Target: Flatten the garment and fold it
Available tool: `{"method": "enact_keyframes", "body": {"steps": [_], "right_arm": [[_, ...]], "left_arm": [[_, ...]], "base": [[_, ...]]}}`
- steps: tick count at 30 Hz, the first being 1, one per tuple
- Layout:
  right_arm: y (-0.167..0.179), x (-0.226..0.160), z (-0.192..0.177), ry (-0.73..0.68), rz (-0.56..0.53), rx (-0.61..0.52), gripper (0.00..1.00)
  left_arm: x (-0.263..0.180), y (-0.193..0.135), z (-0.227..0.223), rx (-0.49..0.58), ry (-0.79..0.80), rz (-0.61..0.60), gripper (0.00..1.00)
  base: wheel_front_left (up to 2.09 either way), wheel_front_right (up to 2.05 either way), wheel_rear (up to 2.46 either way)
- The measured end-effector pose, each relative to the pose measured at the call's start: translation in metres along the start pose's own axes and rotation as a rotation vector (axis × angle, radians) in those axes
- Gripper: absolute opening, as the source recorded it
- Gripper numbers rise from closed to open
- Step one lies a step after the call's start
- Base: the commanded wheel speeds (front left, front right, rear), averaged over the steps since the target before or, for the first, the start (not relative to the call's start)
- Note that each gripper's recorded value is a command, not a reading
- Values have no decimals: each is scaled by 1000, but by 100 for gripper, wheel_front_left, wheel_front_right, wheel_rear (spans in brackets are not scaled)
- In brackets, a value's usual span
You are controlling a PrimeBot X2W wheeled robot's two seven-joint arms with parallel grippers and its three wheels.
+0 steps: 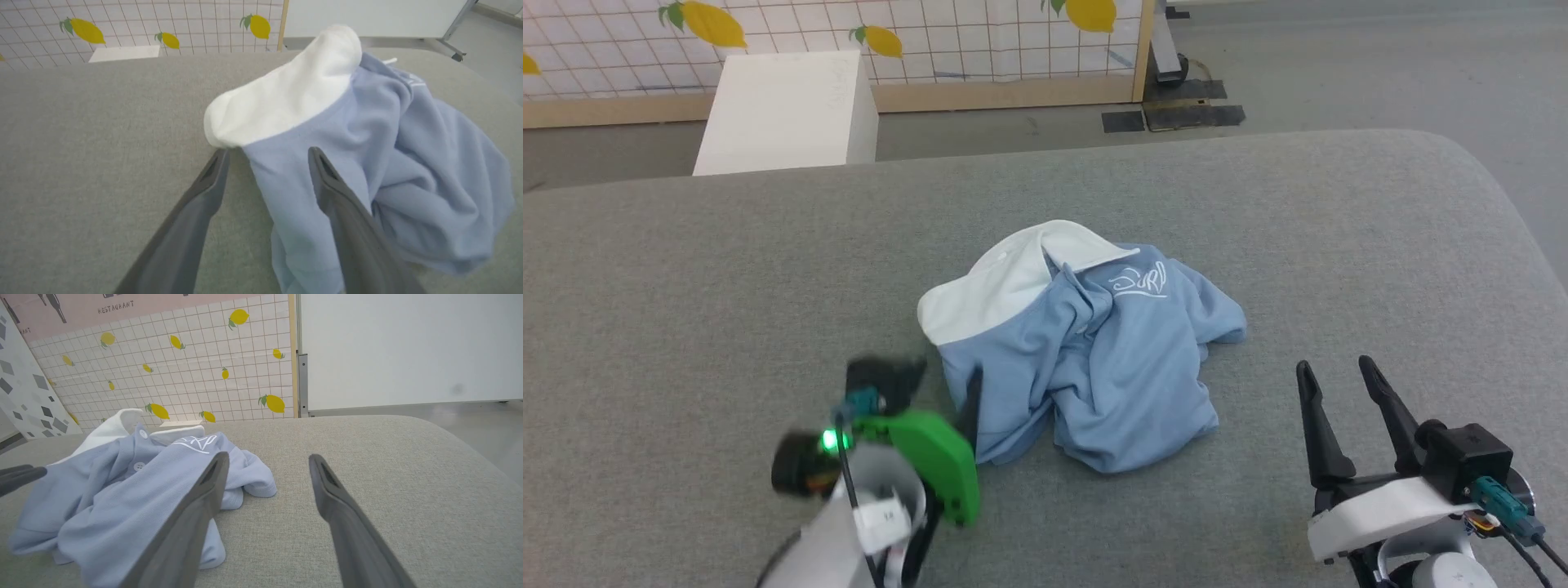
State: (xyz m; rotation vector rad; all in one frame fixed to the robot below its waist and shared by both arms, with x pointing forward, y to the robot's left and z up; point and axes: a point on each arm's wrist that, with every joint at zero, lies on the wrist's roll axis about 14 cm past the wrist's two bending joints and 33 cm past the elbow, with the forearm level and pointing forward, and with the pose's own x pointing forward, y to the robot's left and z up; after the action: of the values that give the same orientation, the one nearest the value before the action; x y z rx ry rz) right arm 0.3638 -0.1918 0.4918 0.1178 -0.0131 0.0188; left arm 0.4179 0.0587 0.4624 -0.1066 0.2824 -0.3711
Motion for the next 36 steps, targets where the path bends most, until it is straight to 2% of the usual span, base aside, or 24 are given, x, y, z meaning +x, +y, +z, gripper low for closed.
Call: {"method": "enact_keyframes", "body": {"steps": [5,10,11,13,14,17,20,27,32,35,36], "right_arm": [[-2,-2,-3,9,-7,-1,100],[-6,-5,-5,16,-21,-2,100],[-7,-6,-5,16,-25,-3,100],[-10,-7,-5,18,-32,-3,100],[-11,-8,-5,18,-36,-4,100],[-13,-9,-5,19,-42,-5,100],[-14,-9,-3,14,-45,-6,100],[-3,-3,0,2,-10,-3,100],[8,2,1,-1,24,-1,100],[12,6,0,3,39,0,100],[14,8,-1,8,43,-1,100]], "left_arm": [[-15,-10,-50,-58,196,-36,100],[-15,-25,-63,-98,276,-99,100],[-15,-28,-64,-103,288,-112,84],[-16,-36,-68,-119,322,-146,12],[-16,-39,-69,-124,332,-157,0],[-14,-38,-66,-126,321,-154,0],[-9,-19,-42,-137,202,-78,0],[-29,75,15,-127,-77,250,0],[-70,137,15,-112,-99,474,0],[-98,164,-4,-122,-27,589,0],[-105,168,-17,-144,23,606,5]], "base": [[0,0,0],[0,0,0],[0,0,0],[0,0,0],[0,0,0],[0,0,0],[0,0,0],[0,0,0],[0,0,0],[0,0,0],[0,0,0]]}}
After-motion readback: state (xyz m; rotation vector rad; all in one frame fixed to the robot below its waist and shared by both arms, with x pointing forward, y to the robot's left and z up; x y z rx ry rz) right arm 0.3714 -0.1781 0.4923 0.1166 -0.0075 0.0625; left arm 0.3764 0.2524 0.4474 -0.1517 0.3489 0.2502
